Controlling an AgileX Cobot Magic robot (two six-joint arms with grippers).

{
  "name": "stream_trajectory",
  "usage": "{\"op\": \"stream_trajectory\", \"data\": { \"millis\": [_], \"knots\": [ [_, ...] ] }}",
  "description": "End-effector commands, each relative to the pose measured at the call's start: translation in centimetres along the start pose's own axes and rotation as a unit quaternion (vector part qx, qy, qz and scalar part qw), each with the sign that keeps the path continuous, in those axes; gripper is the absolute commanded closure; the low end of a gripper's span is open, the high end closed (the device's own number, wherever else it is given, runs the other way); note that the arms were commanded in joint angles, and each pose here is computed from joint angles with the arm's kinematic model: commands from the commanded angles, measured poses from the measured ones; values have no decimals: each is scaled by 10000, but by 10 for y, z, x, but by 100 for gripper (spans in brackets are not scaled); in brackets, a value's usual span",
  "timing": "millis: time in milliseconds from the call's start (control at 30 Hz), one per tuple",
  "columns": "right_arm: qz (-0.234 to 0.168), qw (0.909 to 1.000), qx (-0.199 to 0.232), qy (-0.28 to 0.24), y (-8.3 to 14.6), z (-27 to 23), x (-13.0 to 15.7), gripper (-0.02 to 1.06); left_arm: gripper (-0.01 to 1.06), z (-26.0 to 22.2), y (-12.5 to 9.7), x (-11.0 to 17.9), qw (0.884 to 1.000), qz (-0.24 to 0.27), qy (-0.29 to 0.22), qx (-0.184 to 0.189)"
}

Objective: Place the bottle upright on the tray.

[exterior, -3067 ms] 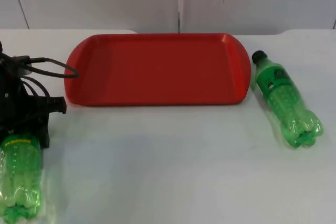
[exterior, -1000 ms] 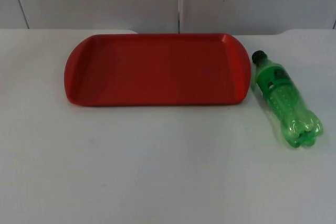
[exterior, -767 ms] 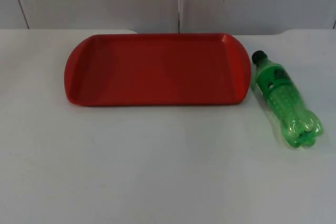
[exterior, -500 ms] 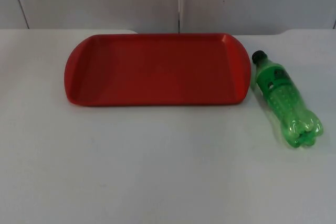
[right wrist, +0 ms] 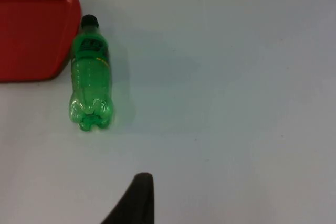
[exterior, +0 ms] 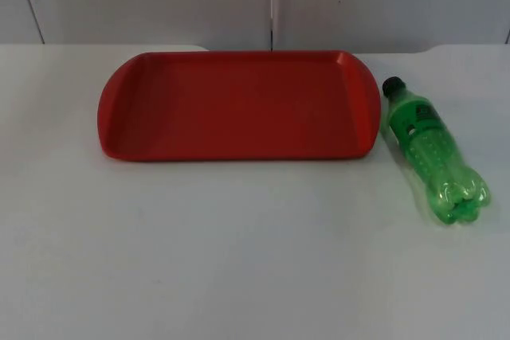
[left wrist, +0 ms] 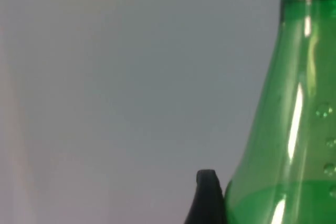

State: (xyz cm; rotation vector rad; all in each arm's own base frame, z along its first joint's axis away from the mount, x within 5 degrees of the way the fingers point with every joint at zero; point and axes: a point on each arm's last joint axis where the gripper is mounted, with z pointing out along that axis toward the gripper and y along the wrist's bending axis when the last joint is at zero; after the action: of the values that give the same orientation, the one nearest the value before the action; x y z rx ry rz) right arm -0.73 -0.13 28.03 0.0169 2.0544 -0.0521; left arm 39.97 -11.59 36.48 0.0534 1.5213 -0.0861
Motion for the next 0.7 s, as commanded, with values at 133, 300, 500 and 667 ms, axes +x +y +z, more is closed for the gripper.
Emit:
{"op": "stream_trajectory", "data": {
  "millis": [133,300,500,667],
  "knots": [
    [21,10000,11,-51,0,0,0,-1,105,15,-15,22,9984,-168,-105,534],
    [21,10000,11,-51,0,0,0,-1,105,28,-18,52,9984,-130,55,538],
    [21,10000,11,-51,0,0,0,-1,105,46,-20,102,9988,-113,208,422],
    [21,10000,11,-51,0,0,0,-1,105,54,-25,140,9975,214,336,583]
  ]
}}
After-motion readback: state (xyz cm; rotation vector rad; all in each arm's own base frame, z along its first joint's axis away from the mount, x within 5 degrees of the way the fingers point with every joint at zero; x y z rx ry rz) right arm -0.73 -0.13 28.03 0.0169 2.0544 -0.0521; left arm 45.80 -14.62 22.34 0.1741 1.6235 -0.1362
